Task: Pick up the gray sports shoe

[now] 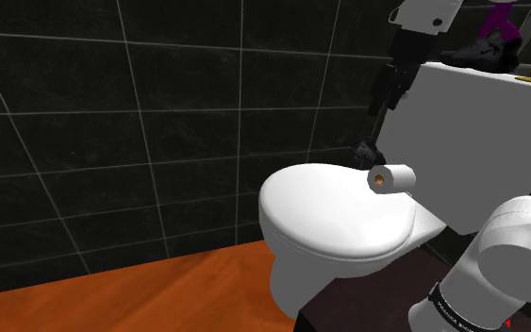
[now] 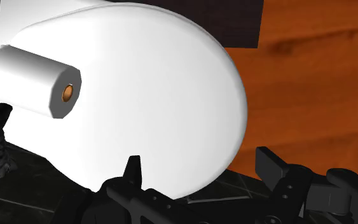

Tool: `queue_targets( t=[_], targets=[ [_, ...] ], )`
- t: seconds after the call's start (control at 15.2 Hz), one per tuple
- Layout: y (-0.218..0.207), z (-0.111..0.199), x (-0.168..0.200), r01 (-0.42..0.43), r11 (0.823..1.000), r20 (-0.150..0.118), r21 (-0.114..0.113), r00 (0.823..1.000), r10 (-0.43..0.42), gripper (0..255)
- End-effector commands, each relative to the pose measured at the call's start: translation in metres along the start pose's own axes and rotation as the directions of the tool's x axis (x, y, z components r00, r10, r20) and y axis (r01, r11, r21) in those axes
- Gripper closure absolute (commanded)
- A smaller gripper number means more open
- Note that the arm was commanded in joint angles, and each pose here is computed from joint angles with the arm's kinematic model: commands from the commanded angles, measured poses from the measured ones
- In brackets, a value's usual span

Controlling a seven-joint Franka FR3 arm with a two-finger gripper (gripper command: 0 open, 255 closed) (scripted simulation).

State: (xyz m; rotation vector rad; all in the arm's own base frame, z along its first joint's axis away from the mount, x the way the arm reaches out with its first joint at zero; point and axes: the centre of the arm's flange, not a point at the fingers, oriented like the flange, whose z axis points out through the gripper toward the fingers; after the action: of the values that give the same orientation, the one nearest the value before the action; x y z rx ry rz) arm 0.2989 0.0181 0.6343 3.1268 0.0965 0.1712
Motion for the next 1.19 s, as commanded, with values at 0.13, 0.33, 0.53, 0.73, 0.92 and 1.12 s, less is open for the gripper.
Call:
queue_targets(
  t=[0.13, 0.33, 0.53, 0.73, 0.92, 1.12],
  targets=[
    [0.013, 0.019, 0.007, -0.019, 1.000, 0.004, -0.025, 1.000, 0.019, 0],
    [0.035, 0.047, 0.018, -0.047, 0.997, 0.010, -0.062, 0.999, 0.048, 0],
    [0.057, 0.074, 0.028, -0.075, 0.992, 0.015, -0.099, 0.997, 0.077, 0],
    [0.081, 0.100, 0.036, -0.103, 0.985, 0.018, -0.136, 0.994, 0.106, 0],
    [0.106, 0.126, 0.044, -0.130, 0.976, 0.020, -0.173, 0.991, 0.135, 0],
    [0.132, 0.151, 0.052, -0.156, 0.965, 0.022, -0.209, 0.986, 0.164, 0]
  ],
)
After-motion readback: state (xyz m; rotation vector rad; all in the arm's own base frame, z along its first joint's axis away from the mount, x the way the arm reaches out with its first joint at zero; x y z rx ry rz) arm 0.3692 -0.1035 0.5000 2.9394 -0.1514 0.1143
